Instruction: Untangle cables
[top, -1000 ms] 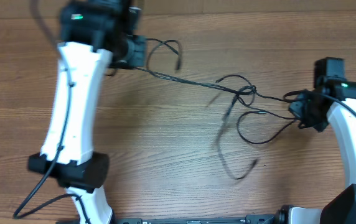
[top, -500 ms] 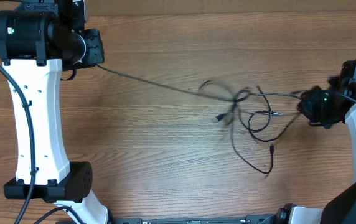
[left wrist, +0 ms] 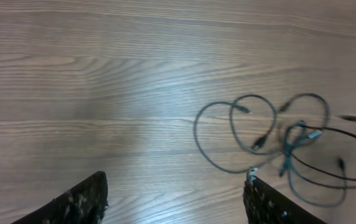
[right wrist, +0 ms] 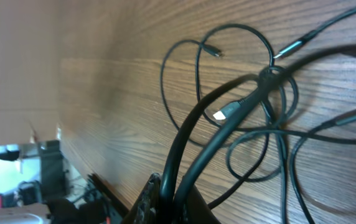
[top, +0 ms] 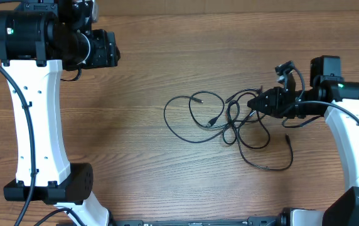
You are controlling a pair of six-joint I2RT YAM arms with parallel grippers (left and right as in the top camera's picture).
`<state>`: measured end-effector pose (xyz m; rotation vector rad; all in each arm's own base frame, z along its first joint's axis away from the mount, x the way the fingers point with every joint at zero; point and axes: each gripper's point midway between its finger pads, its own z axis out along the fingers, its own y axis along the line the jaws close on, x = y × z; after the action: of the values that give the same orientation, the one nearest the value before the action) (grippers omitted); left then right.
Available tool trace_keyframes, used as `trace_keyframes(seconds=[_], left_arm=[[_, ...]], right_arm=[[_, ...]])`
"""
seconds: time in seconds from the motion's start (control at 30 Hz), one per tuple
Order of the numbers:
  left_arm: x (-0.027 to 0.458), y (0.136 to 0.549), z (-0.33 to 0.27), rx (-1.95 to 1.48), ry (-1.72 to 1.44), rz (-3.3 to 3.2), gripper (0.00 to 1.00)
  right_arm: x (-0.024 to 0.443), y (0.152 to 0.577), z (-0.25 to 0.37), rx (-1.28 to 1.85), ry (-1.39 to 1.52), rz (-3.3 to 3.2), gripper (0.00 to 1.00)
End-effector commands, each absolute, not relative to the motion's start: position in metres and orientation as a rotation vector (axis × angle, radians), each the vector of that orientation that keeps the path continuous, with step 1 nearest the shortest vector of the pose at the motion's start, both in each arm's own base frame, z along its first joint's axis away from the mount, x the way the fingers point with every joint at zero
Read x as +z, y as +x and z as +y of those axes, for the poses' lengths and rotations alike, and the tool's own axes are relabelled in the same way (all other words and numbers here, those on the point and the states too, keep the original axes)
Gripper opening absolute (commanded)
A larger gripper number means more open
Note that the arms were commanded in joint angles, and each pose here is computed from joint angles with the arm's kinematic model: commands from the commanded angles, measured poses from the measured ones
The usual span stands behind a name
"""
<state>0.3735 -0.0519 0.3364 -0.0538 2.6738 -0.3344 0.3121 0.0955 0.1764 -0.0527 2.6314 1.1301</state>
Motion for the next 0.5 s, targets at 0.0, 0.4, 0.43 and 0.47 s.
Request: trace_keyframes(seconds=[0.0,0.4,0.43,0.47], left_arm=[[0.352,0.368,-0.078,-0.455,0.114,2.614,0.7],[0.318,0.365,-0.176,-0.533,0.492,2.664,0.78],[0.311,0.364,-0.185,-0.538,0.524,2.68,0.78],[0.305,0.364,-0.193,-0.542,0.55,2.696,0.78]], right_arm=[[0.17,0.309,0.092,1.066,-0.074,2.667,0.07],[0.143,0.315,0.053,0.73,0.258,2.818,0.14],[0.136,0.315,0.036,0.588,0.393,2.846,0.15],[0.131,0.313,0.023,0.487,0.488,2.859,0.16]])
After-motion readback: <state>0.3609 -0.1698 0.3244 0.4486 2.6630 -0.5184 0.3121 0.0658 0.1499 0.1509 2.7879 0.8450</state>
